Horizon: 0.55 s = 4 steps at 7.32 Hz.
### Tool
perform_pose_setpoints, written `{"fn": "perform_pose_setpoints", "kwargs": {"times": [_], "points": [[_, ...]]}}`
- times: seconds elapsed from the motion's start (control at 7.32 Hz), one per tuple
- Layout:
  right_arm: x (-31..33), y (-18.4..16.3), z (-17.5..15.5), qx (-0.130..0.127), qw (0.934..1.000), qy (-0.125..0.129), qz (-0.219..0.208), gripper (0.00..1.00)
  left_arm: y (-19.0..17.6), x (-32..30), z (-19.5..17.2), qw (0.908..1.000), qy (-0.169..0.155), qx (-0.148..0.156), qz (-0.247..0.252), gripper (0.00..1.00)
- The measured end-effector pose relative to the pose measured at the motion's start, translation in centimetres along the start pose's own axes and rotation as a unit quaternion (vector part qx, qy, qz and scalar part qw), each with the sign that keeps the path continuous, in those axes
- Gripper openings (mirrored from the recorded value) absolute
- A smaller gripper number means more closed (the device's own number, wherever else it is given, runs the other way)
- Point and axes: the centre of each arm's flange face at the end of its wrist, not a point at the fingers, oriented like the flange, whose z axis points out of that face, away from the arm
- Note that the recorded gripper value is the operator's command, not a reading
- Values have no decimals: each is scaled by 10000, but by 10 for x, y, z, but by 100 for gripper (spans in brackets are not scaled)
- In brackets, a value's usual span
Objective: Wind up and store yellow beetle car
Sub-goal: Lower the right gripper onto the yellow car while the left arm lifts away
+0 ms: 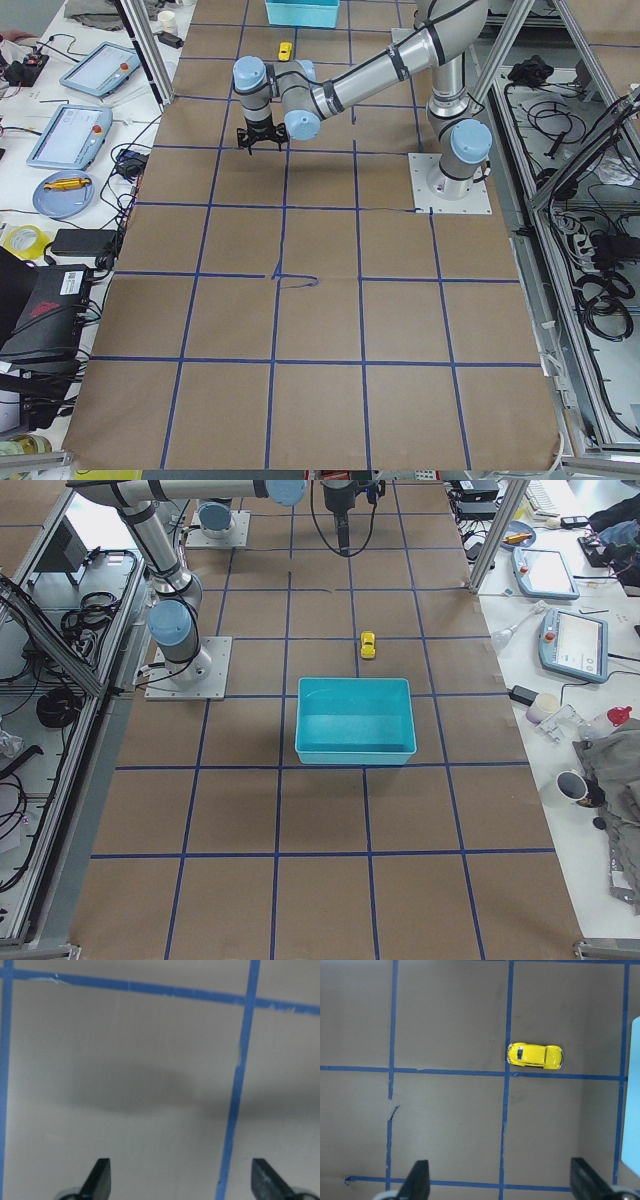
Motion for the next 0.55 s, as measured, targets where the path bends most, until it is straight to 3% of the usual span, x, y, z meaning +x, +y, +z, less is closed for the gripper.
{"fn": "perform_pose_setpoints", "kwargs": {"times": [0.27,0.55], "points": [[2,-2,0,-18,10000,7,-61,100,-46,38,-43,9944,-160,17,-1043,100],[6,-11,13,-129,9986,11,-522,100,-70,73,-85,9774,-240,14,-2099,100]]}}
